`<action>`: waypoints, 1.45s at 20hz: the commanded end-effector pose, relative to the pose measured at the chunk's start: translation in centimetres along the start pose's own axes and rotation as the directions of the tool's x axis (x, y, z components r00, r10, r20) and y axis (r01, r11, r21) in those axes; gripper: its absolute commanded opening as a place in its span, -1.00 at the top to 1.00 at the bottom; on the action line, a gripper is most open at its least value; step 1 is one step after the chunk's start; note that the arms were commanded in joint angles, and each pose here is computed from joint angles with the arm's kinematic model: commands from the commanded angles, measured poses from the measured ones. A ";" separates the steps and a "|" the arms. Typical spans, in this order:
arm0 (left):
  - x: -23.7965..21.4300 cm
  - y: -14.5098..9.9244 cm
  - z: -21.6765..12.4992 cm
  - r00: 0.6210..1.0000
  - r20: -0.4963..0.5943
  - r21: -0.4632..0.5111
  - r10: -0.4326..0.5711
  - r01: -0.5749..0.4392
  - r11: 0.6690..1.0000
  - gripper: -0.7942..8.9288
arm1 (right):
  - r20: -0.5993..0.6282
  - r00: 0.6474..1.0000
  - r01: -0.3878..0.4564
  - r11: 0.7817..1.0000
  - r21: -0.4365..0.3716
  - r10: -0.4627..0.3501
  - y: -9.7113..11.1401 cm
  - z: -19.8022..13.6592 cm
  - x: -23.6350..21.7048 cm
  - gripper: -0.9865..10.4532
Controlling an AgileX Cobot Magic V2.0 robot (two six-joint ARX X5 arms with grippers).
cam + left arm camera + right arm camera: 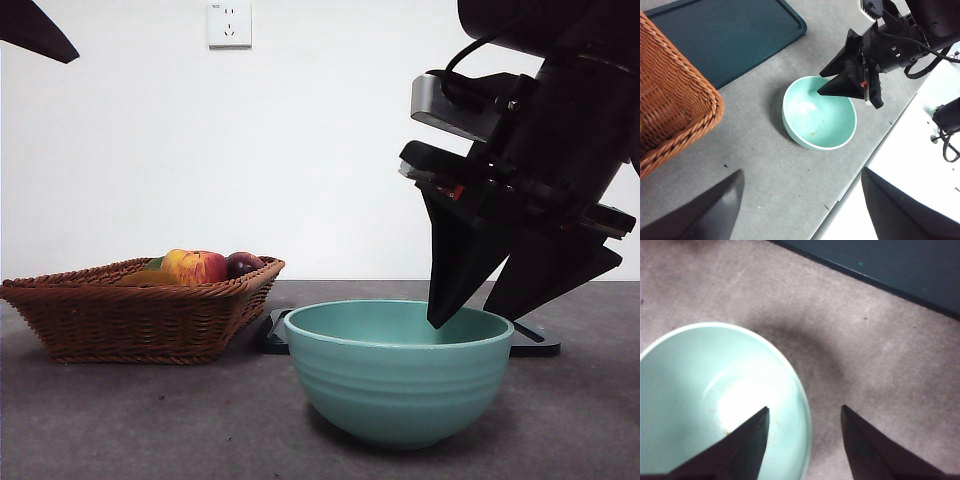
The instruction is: Pick up the wifruite, put it on the bowl, pick up the plate, put it on desk
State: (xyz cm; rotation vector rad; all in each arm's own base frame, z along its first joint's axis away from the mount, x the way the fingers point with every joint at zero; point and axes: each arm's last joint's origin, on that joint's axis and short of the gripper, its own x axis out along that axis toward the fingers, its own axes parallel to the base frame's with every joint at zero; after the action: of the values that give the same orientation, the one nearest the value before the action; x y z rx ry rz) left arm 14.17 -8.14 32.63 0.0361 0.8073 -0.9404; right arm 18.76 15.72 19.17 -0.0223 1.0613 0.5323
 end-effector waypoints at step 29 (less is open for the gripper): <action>-0.2 -0.2 0.4 1.000 0.011 0.018 -0.008 0.008 1.000 0.07 | 0.171 0.926 -0.324 0.941 -0.097 0.336 1.2 -2.4 -13.7 0.43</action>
State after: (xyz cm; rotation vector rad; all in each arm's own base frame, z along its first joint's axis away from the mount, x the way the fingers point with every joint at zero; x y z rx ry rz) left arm 14.16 -8.14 32.62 0.0361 0.8077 -0.9404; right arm 11.09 10.35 29.11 0.1480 0.8847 0.8456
